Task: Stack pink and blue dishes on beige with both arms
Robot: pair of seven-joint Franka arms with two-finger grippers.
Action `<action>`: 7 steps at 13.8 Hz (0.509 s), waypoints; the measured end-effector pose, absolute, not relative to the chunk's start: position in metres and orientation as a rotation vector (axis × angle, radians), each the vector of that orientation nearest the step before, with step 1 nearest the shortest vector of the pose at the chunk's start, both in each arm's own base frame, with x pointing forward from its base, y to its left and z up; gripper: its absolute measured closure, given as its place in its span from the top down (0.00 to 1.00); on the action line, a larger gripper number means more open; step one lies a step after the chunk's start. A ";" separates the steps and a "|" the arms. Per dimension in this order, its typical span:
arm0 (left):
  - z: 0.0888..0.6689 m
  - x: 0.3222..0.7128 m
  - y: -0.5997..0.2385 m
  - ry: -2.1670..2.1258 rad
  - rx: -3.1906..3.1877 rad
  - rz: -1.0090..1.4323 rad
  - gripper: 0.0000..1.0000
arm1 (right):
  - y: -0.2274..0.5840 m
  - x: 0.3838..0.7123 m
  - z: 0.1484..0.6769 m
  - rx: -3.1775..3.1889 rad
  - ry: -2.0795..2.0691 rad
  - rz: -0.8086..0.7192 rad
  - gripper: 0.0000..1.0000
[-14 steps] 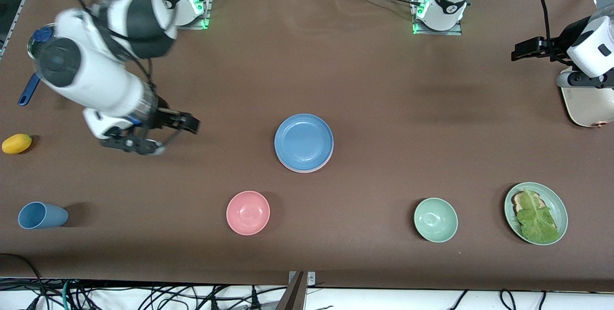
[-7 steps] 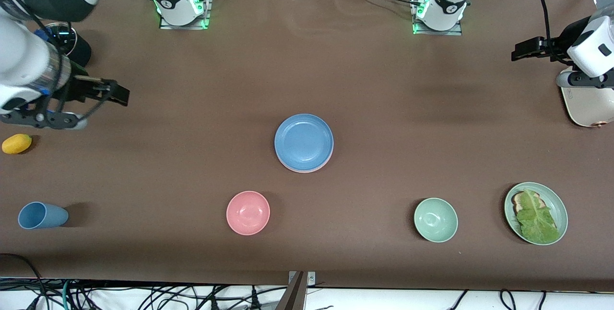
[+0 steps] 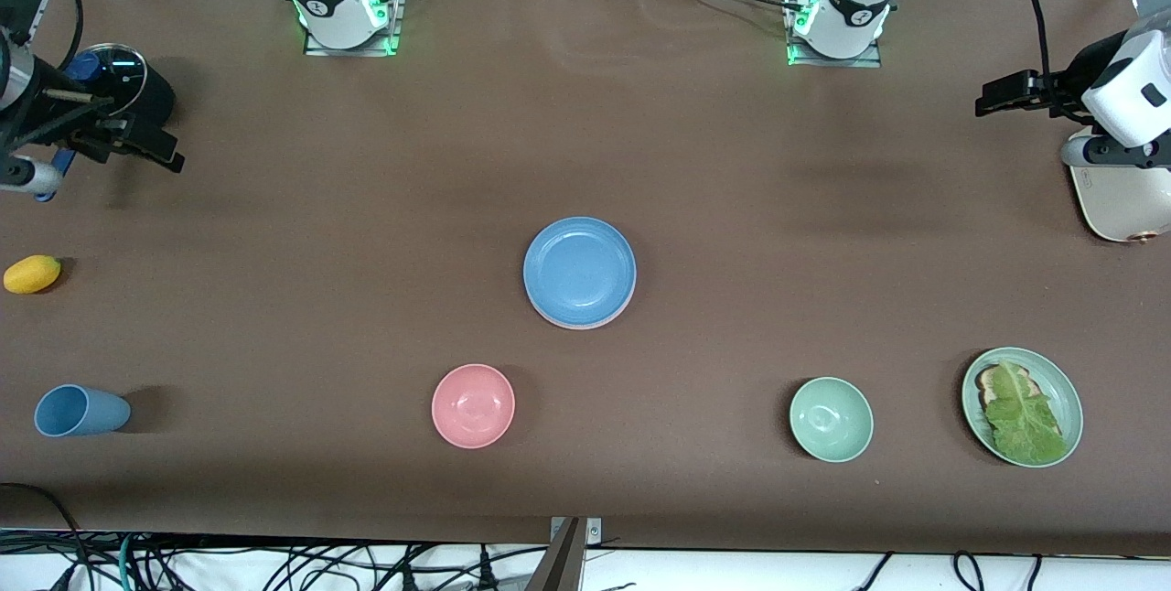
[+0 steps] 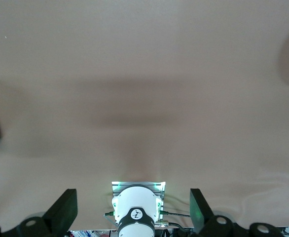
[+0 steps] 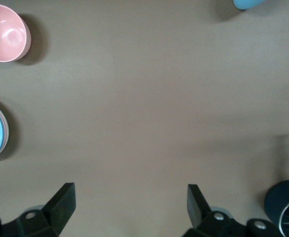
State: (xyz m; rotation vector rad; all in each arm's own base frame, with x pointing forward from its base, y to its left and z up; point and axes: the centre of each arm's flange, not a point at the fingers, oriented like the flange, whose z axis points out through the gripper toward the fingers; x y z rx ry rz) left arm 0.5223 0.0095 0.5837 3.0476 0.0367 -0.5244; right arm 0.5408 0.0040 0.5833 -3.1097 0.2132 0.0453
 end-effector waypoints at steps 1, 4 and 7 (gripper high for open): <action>0.584 0.522 0.010 0.037 3.048 -0.524 1.00 | 0.005 0.533 0.583 -3.110 0.211 0.033 1.00; 0.584 0.522 0.009 0.037 3.048 -0.524 1.00 | 0.009 0.531 0.589 -3.113 0.203 0.013 1.00; 0.584 0.522 0.009 0.037 3.048 -0.524 1.00 | 0.003 0.542 0.590 -3.114 0.217 0.035 1.00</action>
